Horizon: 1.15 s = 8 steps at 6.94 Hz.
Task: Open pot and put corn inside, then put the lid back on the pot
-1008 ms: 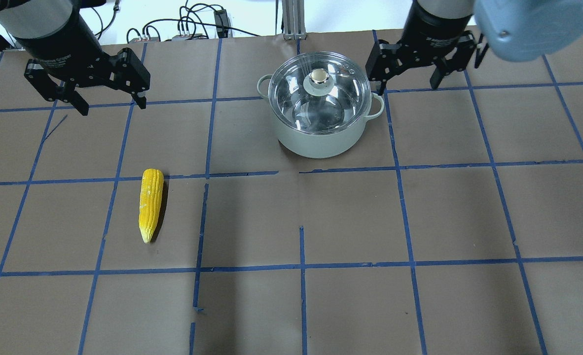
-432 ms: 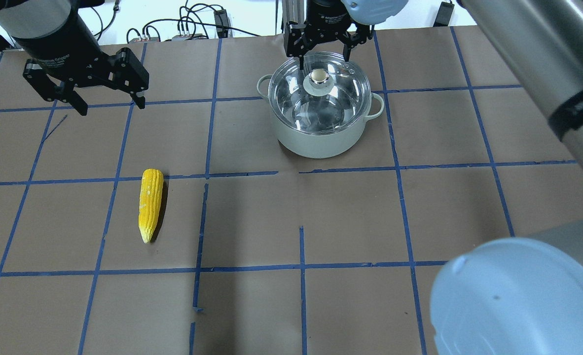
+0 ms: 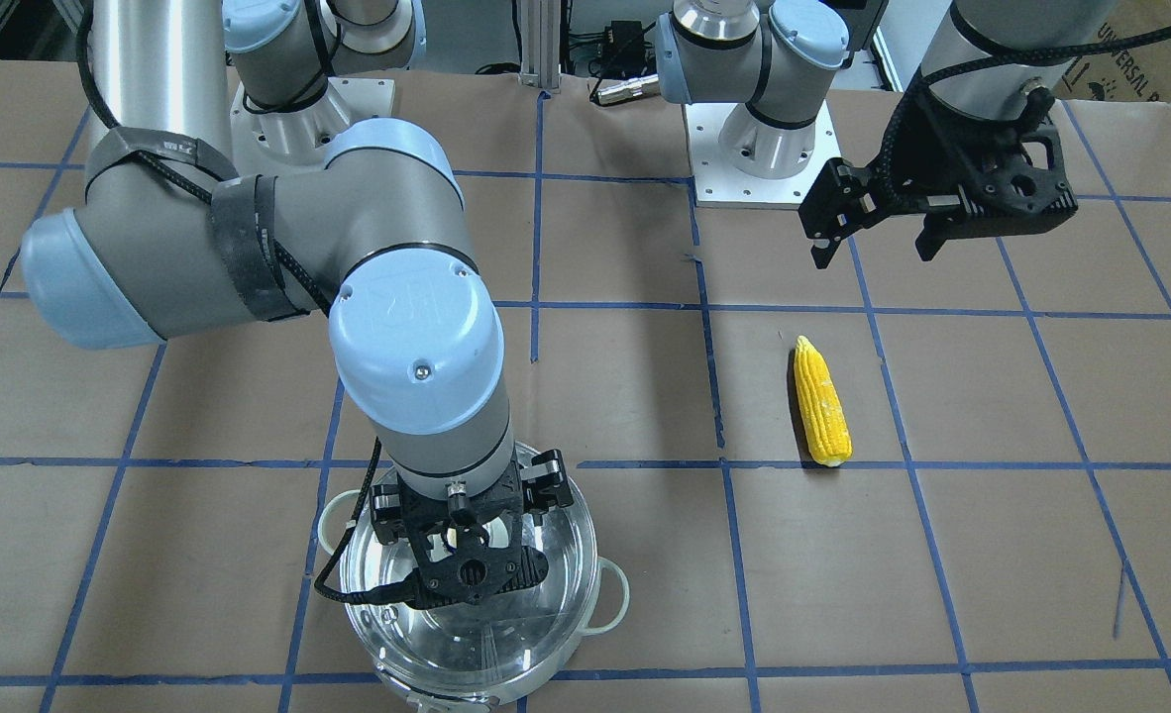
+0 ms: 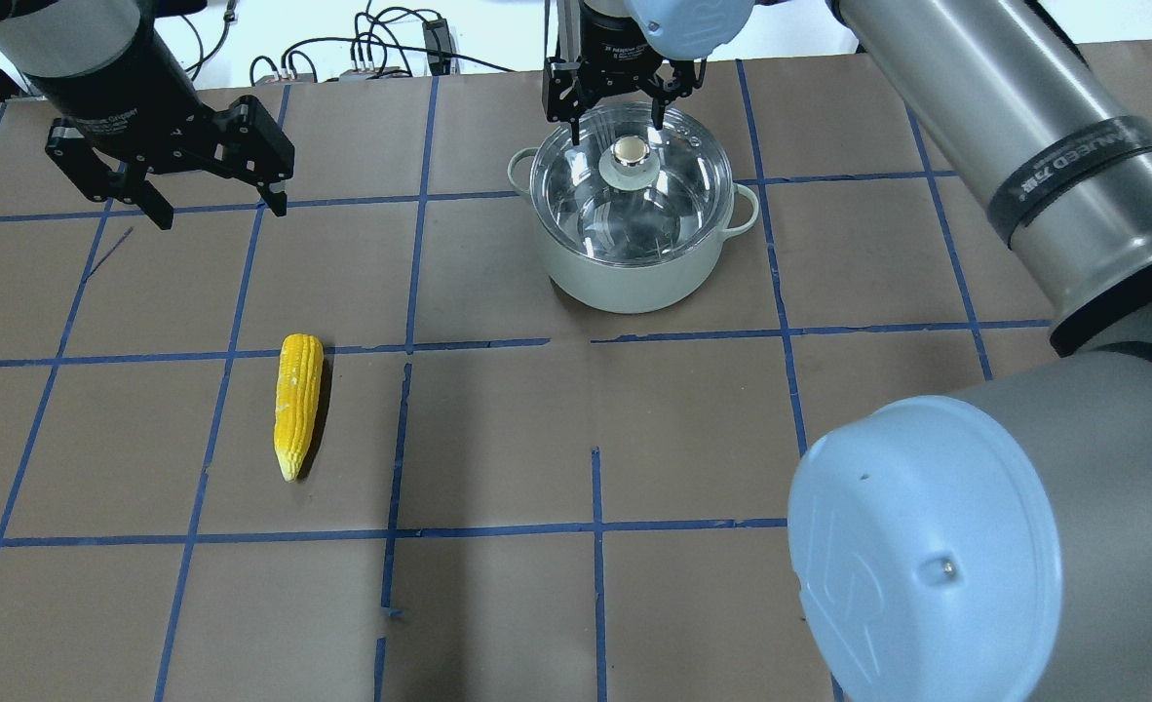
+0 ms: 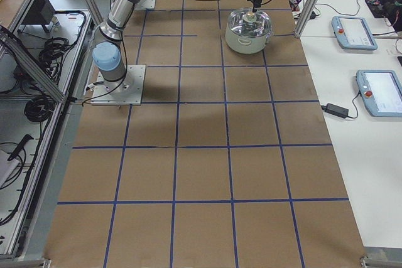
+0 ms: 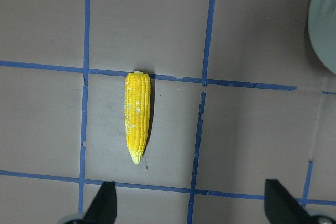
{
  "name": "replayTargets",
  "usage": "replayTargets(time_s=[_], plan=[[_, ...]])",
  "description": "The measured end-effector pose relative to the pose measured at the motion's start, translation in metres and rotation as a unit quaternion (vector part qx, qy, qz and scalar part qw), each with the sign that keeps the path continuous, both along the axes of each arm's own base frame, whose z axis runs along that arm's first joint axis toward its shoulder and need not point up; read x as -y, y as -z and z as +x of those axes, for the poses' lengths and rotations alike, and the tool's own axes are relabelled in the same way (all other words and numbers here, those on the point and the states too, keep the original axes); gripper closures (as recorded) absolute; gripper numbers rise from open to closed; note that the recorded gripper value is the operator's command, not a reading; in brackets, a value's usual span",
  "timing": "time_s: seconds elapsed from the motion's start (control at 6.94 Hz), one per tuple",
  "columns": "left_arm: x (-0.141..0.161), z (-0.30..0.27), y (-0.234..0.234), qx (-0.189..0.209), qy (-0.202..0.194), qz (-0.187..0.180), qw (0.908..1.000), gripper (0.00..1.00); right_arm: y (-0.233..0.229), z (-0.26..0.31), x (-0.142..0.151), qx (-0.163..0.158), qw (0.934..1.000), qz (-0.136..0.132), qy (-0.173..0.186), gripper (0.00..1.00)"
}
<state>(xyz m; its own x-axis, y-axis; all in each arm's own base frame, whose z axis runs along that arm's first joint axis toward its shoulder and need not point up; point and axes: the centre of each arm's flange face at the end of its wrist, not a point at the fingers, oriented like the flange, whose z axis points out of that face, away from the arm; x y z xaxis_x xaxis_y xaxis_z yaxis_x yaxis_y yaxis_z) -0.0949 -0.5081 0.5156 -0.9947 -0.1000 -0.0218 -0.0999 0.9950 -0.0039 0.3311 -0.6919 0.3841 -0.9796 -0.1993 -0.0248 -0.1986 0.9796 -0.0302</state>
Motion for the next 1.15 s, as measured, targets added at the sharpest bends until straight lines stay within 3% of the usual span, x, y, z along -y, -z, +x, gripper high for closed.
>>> replayTargets(time_s=[0.72, 0.86, 1.01, 1.15], plan=[[0.001, 0.0, 0.001, 0.0, 0.0, 0.001, 1.0, 0.0, 0.025, -0.006, 0.011, -0.004, 0.9999, 0.01, 0.001, 0.08], [0.0, 0.0, 0.001, 0.0, 0.0, 0.001, 1.0, 0.0, 0.026, -0.007, 0.012, -0.004, 1.0, 0.009, 0.001, 0.17], [0.0, 0.0, 0.001, 0.0, 0.0, 0.001, 1.0, 0.0, 0.029, -0.007, 0.012, -0.004, 0.9999, 0.011, 0.001, 0.36], [0.0, 0.0, 0.001, 0.0, 0.0, 0.001, 1.0, 0.0, 0.032, -0.007, 0.012, -0.005, 0.9999, 0.014, 0.001, 0.64]])
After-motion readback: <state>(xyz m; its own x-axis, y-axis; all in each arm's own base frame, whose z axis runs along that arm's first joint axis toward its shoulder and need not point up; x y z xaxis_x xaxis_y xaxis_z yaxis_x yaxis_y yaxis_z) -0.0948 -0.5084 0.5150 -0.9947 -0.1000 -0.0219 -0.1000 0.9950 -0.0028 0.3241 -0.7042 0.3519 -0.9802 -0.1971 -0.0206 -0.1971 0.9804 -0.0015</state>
